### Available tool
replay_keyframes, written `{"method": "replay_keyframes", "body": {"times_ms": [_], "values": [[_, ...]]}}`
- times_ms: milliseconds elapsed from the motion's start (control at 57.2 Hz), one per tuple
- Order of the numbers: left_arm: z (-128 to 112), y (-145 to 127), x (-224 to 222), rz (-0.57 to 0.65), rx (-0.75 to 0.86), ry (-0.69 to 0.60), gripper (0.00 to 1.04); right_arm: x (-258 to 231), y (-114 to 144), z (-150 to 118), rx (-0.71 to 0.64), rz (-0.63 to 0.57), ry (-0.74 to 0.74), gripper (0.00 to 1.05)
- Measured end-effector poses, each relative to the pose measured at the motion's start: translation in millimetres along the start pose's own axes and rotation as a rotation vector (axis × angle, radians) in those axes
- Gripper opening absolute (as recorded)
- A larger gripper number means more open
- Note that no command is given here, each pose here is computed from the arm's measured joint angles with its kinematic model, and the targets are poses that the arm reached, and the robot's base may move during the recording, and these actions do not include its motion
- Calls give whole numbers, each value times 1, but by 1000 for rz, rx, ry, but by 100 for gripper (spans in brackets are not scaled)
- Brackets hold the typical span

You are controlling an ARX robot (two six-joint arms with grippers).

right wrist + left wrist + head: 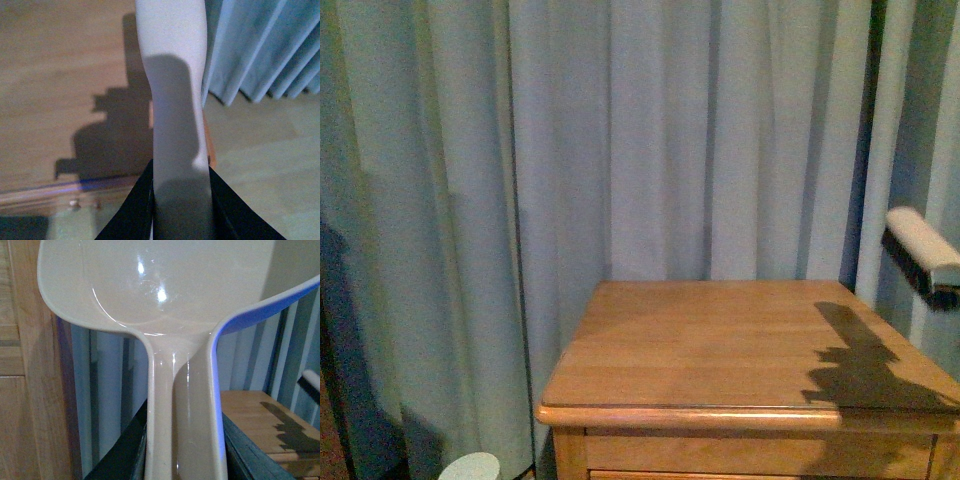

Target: Clean up trash

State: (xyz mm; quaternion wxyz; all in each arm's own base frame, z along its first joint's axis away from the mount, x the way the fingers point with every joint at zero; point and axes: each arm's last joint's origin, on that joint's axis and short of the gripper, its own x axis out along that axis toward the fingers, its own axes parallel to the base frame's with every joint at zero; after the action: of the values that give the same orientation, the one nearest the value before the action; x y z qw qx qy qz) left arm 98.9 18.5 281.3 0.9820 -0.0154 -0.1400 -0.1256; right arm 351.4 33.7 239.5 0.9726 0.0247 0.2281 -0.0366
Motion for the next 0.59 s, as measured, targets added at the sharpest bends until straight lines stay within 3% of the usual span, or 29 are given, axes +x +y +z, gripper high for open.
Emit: {"method": "replay_keyframes", "body": {"times_ms": [157, 594], "values": [[0, 0, 0, 0, 0, 0, 27, -67, 1, 8, -61, -30, -211, 21], [0, 0, 0, 0, 0, 0, 27, -190, -13, -21, -70, -119, -431, 21]]}}
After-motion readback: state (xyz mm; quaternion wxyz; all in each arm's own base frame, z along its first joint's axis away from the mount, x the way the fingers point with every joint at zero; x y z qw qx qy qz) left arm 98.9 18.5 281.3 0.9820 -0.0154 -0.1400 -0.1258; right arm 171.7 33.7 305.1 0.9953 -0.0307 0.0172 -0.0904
